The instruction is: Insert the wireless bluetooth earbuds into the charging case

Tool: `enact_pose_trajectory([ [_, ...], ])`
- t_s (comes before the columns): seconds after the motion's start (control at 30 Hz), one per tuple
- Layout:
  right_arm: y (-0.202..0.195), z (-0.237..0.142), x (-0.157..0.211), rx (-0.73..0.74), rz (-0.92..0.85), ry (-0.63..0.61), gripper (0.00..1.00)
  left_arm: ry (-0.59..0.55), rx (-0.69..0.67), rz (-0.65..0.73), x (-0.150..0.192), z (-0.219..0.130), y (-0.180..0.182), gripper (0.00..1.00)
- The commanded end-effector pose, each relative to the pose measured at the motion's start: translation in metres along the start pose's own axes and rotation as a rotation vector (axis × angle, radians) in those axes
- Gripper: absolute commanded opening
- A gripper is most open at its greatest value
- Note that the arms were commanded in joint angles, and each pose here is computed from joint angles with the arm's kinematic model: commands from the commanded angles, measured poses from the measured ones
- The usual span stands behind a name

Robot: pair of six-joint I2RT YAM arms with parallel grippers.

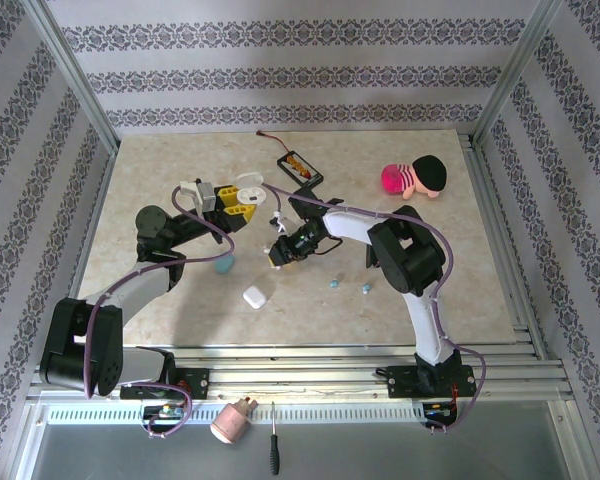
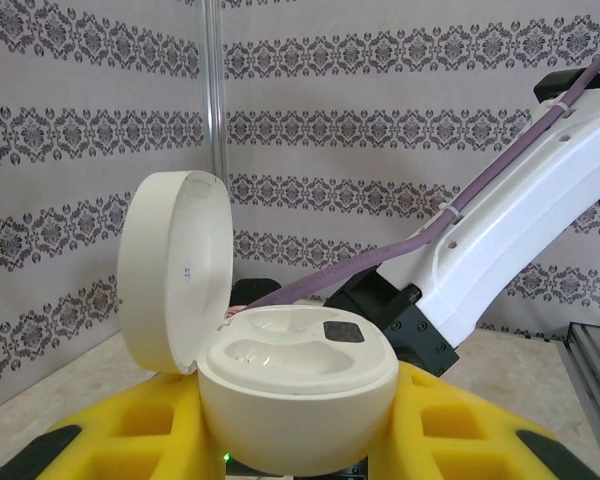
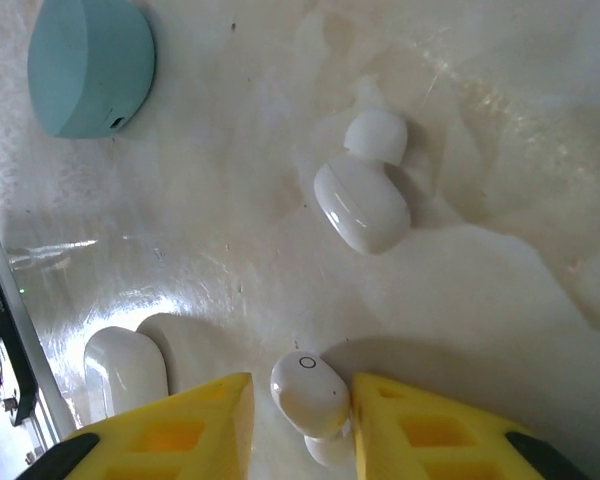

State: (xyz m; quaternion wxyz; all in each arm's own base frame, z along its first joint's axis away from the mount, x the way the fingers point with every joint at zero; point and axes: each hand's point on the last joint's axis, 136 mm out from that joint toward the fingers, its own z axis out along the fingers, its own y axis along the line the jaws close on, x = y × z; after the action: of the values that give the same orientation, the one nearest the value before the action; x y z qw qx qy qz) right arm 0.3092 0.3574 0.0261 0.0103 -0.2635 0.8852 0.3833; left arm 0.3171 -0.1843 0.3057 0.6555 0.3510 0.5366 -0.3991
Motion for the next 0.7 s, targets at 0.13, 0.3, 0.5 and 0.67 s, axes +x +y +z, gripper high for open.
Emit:
enact_pose_trajectory([
  [0.13, 0.011, -0.003, 0.008, 0.002, -0.015, 0.009, 0.24, -0.011, 0.011, 0.013, -0.007, -0.004, -0.004, 0.29],
  [0.3, 0.010, -0.008, 0.005, 0.031, -0.016, -0.017, 0.20, -0.012, 0.012, 0.013, -0.007, -0.004, -0.004, 0.29],
  [0.5, 0.012, -0.027, 0.004, 0.078, -0.014, -0.096, 0.19, -0.016, 0.010, 0.028, -0.008, -0.006, -0.008, 0.29],
  [0.67, 0.000, -0.045, 0.013, 0.094, 0.049, -0.173, 0.19, -0.012, 0.013, 0.026, -0.008, -0.007, -0.010, 0.29],
])
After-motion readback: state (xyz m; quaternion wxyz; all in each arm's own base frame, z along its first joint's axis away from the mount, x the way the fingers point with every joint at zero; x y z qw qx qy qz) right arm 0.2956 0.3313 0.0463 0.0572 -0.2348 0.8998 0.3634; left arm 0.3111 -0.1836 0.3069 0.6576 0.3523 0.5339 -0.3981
